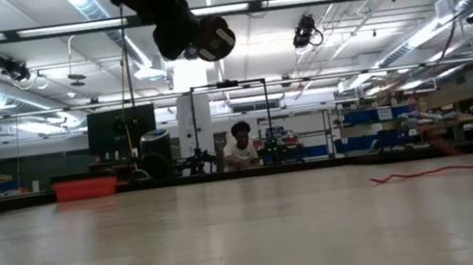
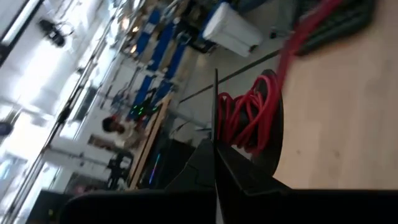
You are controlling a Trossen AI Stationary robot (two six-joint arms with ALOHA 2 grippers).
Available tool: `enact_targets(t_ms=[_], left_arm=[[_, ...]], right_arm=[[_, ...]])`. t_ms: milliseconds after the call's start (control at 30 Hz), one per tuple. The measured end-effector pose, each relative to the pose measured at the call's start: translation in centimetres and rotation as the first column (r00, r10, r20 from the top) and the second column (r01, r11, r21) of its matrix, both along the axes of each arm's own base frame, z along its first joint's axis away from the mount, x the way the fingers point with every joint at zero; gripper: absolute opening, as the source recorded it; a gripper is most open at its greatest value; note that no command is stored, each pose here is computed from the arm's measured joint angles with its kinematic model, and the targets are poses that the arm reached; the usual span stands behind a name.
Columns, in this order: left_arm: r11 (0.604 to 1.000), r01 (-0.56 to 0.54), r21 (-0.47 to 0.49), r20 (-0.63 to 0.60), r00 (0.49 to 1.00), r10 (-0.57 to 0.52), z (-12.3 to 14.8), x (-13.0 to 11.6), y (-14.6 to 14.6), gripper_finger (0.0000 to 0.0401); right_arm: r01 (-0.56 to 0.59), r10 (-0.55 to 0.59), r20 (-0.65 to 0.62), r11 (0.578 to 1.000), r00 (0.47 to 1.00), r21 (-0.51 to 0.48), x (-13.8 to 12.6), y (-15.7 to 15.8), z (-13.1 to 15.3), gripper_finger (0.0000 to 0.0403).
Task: Coil cords
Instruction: Uncoil the red wire from the spool
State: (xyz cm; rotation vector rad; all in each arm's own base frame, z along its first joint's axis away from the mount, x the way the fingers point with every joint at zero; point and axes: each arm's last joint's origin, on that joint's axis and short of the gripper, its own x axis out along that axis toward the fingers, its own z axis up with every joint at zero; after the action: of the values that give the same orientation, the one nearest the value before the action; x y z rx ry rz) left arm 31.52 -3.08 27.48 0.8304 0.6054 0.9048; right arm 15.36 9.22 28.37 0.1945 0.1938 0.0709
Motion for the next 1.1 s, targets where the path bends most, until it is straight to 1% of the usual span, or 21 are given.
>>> enact_targets(t_ms=[100, 167, 233, 333, 533, 667, 733, 800, 900, 967, 1033, 1100], left_arm=[[1.0, -0.031, -0.006, 0.065, 0.997, 0.031, 0.5, 0.1, 0.0, 0.0], [0.999, -0.038, -0.026, 0.131, 0.991, 0.041, 0.8, 0.1, 0.0, 0.0], [0.998, -0.037, -0.055, 0.206, 0.977, 0.048, 1.1, 0.2, 0.0, 0.0], [0.995, -0.032, -0.097, 0.312, 0.948, 0.061, 1.6, 0.3, 0.0, 0.0], [0.984, -0.006, -0.178, 0.494, 0.864, 0.095, 2.4, 0.3, 0.0, 0.0], [0.972, 0.037, -0.231, 0.591, 0.799, 0.11, 2.7, 0.4, -0.1, 0.0001], [0.965, 0.074, -0.252, 0.627, 0.772, 0.104, 2.7, 0.4, -0.1, 0.0001], [0.956, 0.13, -0.263, 0.649, 0.757, 0.076, 2.8, 0.5, -0.2, 0.0001], [0.932, 0.241, -0.269, 0.669, 0.743, 0.001, 2.9, 0.8, -0.4, 0.0002], [0.908, 0.325, -0.265, 0.67, 0.739, -0.068, 2.9, 1.0, -0.6, 0.0002], [0.876, 0.405, -0.26, 0.662, 0.736, -0.144, 2.8, 1.2, -0.8, 0.0002], [0.836, 0.484, -0.26, 0.634, 0.738, -0.23, 2.6, 1.3, -1.0, 0.0002]], right_arm=[[-0.167, 0.167, 0.084, 0.986, 0.982, -0.006, 0.1, 1.1, 0.8, 0.0001], [-0.241, 0.241, 0.115, 0.97, 0.964, -0.01, 0.2, 1.7, 1.0, 0.0001], [-0.285, 0.285, 0.099, 0.959, 0.954, -0.015, 0.5, 2.2, 0.6, 0.0001], [-0.302, 0.302, 0.036, 0.953, 0.953, -0.002, 1.3, 2.8, -0.4, 0.0001], [-0.266, 0.268, -0.124, 0.964, 0.956, 0.026, 3.6, 3.0, -3.2, 0.0001], [-0.195, 0.209, -0.249, 0.978, 0.946, 0.077, 5.2, 1.9, -5.1, 0.0001], [-0.14, 0.164, -0.327, 0.986, 0.931, 0.094, 5.7, 1.1, -6.2, 0.0001], [-0.073, 0.107, -0.409, 0.992, 0.906, 0.098, 6.2, 0.3, -7.3, 0.0001], [0.035, 0.02, -0.531, 0.995, 0.847, 0.094, 6.3, -1.1, -8.7, 0.0001], [0.114, -0.041, -0.605, 0.99, 0.795, 0.083, 6.1, -2.0, -9.5, 0.0001], [0.198, -0.109, -0.667, 0.979, 0.737, 0.058, 5.7, -2.8, -10.1, 0.0001], [0.287, -0.192, -0.705, 0.958, 0.683, 0.017, 5.2, -3.5, -10.4, 0.0001]])
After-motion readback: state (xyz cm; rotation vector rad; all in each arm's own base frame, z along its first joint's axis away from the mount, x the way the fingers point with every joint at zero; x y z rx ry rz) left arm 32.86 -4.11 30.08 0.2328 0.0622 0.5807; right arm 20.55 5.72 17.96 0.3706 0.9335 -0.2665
